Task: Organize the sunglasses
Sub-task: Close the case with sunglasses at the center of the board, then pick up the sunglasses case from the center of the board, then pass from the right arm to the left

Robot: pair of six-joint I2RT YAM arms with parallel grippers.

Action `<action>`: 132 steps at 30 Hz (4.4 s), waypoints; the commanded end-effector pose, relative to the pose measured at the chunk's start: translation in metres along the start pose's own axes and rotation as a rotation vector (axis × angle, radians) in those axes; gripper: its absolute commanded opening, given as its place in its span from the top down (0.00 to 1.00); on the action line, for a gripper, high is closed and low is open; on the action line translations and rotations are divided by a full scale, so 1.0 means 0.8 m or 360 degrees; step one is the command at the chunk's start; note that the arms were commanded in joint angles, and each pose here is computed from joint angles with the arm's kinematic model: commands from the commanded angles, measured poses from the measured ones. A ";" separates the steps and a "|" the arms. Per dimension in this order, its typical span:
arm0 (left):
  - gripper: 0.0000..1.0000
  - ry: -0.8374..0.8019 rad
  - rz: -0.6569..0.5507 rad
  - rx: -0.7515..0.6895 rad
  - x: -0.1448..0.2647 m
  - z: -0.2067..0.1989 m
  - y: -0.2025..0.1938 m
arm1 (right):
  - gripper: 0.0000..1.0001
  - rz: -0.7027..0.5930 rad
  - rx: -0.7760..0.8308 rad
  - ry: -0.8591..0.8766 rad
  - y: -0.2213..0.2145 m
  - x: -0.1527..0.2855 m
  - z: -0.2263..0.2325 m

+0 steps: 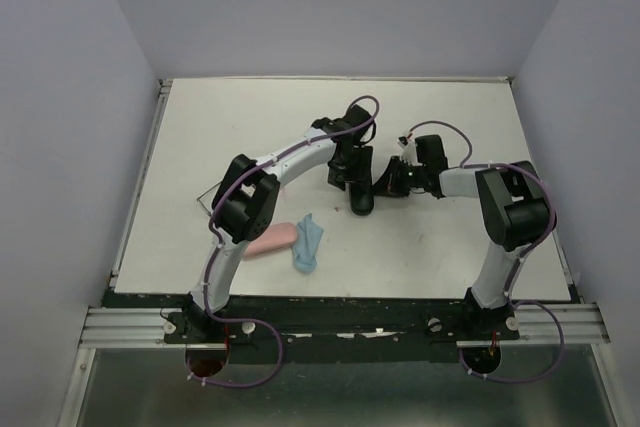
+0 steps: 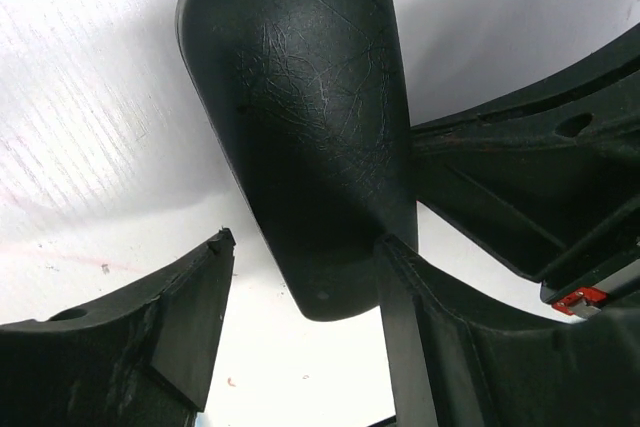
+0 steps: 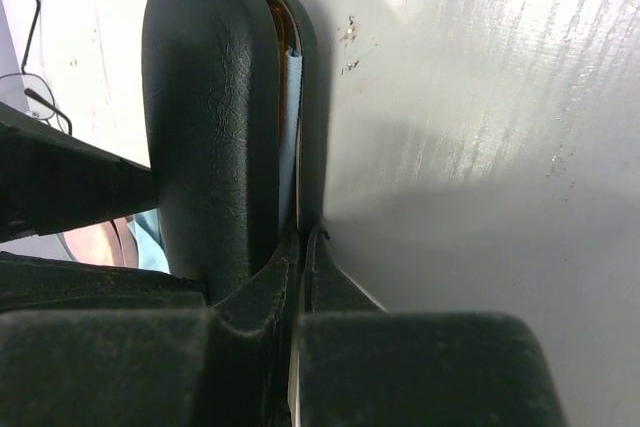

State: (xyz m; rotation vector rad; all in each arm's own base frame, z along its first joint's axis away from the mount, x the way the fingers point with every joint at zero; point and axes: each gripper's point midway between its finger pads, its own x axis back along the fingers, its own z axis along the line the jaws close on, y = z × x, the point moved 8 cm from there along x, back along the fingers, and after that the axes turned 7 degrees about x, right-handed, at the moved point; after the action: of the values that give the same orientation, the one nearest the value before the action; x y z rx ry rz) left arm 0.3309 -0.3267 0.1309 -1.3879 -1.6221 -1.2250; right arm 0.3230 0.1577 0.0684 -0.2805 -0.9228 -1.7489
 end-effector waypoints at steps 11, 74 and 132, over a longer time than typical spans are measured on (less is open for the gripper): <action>0.39 0.0356 0.0211 0.0085 -0.043 0.046 -0.026 | 0.61 0.0098 0.0002 -0.0034 -0.024 0.032 0.019; 0.01 0.0035 -0.1063 0.1112 0.179 0.279 -0.185 | 0.00 0.0546 0.2634 0.0858 -0.124 -0.155 0.264; 0.99 -0.1572 -0.0495 -0.0391 0.207 0.114 -0.160 | 0.43 -0.0029 0.3294 0.0687 -0.015 0.067 0.253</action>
State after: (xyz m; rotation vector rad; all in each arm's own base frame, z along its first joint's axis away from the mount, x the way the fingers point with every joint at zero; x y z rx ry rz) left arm 0.1831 -0.1727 0.1984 -1.9952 -2.4141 -0.8670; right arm 0.2319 0.2573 0.2127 1.3057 -1.6800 -0.0670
